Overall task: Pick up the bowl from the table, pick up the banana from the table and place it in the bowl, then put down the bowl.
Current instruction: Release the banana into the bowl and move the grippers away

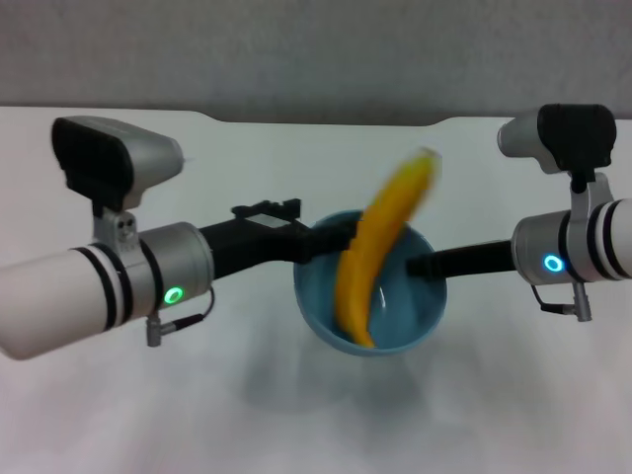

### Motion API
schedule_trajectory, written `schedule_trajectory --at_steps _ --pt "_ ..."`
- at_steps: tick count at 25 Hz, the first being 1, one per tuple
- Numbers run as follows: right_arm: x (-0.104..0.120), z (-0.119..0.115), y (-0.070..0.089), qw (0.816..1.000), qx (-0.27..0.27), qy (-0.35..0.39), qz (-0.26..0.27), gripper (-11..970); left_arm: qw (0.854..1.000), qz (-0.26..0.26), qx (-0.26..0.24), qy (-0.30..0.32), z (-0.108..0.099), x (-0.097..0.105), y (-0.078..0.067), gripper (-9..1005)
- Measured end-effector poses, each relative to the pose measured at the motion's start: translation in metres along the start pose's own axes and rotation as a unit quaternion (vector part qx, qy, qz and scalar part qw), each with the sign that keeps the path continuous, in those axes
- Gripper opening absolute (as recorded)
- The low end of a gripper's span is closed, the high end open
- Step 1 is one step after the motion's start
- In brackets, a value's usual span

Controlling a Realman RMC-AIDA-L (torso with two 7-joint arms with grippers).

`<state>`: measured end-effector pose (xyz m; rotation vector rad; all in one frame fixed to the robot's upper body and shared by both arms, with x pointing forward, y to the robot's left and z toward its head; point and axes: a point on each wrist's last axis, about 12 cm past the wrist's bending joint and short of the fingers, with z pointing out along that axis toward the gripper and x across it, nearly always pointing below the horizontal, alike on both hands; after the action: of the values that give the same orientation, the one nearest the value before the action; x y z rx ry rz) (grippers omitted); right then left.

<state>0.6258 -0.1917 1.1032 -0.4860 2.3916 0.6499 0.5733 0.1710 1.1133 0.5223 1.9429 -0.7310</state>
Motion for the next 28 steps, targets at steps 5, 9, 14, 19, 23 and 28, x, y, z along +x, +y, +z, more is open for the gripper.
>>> schedule_trajectory --at_steps 5,9,14,19,23,28 --pt "-0.001 0.001 -0.009 1.0 0.018 0.017 0.004 120 0.998 0.019 -0.054 0.008 -0.013 0.005 0.021 868" --pt "-0.01 0.005 -0.016 0.999 0.032 0.043 0.012 121 0.993 0.038 -0.106 0.03 -0.018 0.006 0.031 888" --pt "-0.033 0.012 -0.009 0.997 0.047 0.062 -0.016 124 0.983 0.039 -0.17 0.064 -0.027 -0.003 0.047 885" --pt "-0.054 0.02 0.006 0.995 0.051 0.076 -0.034 126 0.959 0.076 -0.247 0.115 -0.031 -0.008 0.056 883" --pt "-0.063 0.025 0.012 0.993 0.071 0.087 -0.042 128 0.942 0.081 -0.288 0.15 -0.032 -0.014 0.064 883" --pt "-0.063 0.03 0.014 0.992 0.077 0.09 -0.04 131 0.942 0.072 -0.288 0.157 -0.031 -0.014 0.064 883"
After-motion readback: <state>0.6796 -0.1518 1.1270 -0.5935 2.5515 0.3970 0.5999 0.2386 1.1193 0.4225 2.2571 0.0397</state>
